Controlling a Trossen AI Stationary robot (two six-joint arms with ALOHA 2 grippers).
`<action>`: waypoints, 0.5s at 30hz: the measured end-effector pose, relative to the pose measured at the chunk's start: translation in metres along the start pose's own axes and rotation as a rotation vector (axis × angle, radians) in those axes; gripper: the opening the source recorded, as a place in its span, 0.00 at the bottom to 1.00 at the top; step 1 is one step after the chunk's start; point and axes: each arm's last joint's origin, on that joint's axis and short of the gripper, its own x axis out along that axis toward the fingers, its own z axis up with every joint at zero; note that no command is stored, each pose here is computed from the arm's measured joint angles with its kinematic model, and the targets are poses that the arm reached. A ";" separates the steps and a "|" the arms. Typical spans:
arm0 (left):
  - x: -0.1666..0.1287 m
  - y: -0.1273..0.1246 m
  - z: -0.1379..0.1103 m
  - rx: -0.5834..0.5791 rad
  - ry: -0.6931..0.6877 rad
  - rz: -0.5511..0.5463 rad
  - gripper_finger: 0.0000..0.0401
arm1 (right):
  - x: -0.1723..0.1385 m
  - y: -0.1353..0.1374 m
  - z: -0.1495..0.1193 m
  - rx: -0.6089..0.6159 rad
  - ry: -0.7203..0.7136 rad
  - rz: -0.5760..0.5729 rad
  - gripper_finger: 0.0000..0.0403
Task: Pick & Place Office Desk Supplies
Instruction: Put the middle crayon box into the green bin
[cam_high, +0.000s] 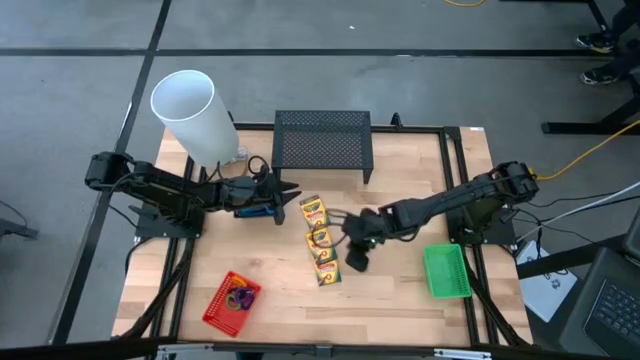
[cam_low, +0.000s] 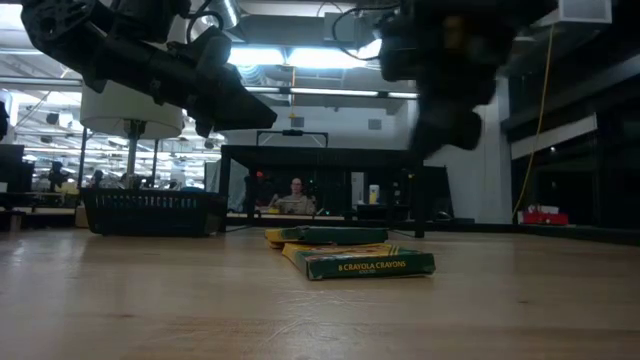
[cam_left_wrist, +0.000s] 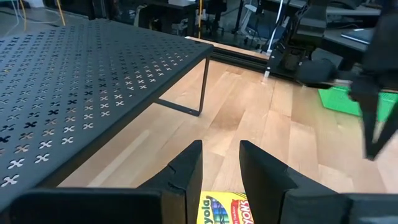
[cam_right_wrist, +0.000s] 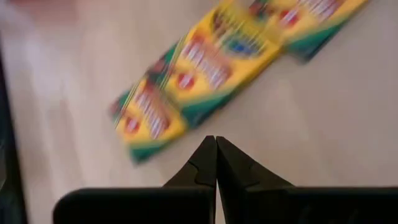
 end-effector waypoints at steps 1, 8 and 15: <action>0.000 0.000 0.000 0.000 0.000 0.000 0.26 | 0.001 -0.002 0.002 0.006 -0.018 -0.012 0.00; 0.000 0.000 -0.001 0.002 0.008 -0.001 0.26 | 0.035 -0.016 0.000 0.054 0.063 -0.059 0.03; 0.000 0.000 -0.001 0.003 0.012 -0.002 0.26 | 0.082 -0.017 0.002 0.115 0.095 0.114 0.25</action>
